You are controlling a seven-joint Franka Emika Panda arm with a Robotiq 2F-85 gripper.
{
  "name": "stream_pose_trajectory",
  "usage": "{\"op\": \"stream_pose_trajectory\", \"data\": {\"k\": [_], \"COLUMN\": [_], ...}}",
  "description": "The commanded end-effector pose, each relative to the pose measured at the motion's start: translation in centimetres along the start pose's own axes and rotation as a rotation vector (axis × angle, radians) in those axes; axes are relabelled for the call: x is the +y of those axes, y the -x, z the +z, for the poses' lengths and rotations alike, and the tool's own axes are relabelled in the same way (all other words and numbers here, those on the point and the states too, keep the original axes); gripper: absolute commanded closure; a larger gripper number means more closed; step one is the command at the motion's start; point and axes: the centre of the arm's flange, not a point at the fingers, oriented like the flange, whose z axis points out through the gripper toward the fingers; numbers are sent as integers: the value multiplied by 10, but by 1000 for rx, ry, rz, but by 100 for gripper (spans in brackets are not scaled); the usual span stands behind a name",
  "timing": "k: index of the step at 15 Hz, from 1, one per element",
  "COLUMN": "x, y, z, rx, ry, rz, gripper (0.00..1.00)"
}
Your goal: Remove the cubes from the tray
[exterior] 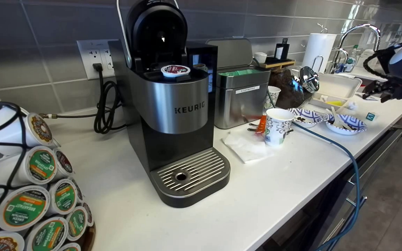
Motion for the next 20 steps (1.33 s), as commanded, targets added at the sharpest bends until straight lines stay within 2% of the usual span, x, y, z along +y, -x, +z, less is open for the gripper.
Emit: {"op": "stream_pose_trajectory", "data": {"k": [1, 3, 8, 13, 17, 18, 19, 20], "x": [-19, -37, -45, -28, -52, -59, -63, -52], "y": [-18, -36, -68, -104, -130, -135, -139, -121], "z": [-37, -42, -21, -1, 21, 26, 26, 9], "rx": [92, 103, -36, -105, -134, -125, -110, -115], "ry": [-70, -102, -259, -313, -404, -408, -449, -387], "rz": [-24, -104, -247, -109, 59, 105, 134, 57], "gripper": [0, 0, 0, 0, 0, 0, 0, 0]}}
